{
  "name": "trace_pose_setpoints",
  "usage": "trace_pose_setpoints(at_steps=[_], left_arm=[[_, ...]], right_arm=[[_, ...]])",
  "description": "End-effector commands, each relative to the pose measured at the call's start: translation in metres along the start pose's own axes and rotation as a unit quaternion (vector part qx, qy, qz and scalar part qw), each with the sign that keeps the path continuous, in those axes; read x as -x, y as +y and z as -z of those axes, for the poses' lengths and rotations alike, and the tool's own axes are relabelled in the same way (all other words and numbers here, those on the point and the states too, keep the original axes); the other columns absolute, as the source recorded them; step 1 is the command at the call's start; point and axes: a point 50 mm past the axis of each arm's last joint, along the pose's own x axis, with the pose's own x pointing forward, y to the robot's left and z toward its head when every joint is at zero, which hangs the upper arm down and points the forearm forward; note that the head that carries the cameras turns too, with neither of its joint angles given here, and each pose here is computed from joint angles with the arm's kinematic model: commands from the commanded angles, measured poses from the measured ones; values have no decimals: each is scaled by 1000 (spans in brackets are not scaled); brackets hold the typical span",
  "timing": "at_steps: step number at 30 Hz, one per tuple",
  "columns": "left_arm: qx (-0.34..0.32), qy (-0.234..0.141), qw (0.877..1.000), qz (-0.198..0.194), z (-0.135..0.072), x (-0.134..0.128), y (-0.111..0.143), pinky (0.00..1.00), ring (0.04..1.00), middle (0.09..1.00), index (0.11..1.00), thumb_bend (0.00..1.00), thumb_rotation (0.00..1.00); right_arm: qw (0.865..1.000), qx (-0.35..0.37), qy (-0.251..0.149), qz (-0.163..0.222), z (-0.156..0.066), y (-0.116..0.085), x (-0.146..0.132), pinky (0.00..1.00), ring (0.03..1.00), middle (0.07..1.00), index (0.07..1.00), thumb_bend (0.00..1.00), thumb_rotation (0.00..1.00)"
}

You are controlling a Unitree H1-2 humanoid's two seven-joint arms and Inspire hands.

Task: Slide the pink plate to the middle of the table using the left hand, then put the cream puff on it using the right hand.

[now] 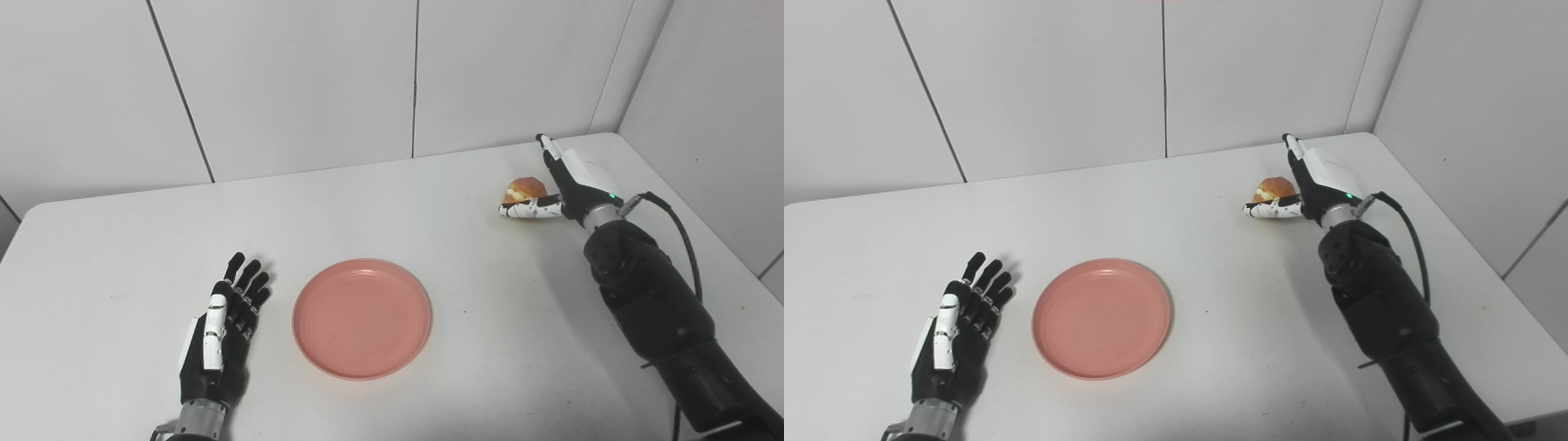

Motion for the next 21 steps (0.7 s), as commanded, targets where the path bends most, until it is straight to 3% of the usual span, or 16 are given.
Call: trace_pose_setpoints(at_steps=[1,11,21], left_arm=[[-4,66,997,-29,26,22,21,953,935,945,945,368,1000],[-2,66,997,-28,28,24,23,953,938,945,944,378,1000],[-2,68,997,-30,26,23,22,943,928,938,936,380,1000]], right_arm=[[998,9,-36,51,-13,-35,-12,742,952,1000,1000,984,500],[999,-1,-16,39,-4,-27,-24,751,959,1000,1000,980,515],[998,-51,-8,30,-5,-16,-35,716,938,1000,1000,927,445]])
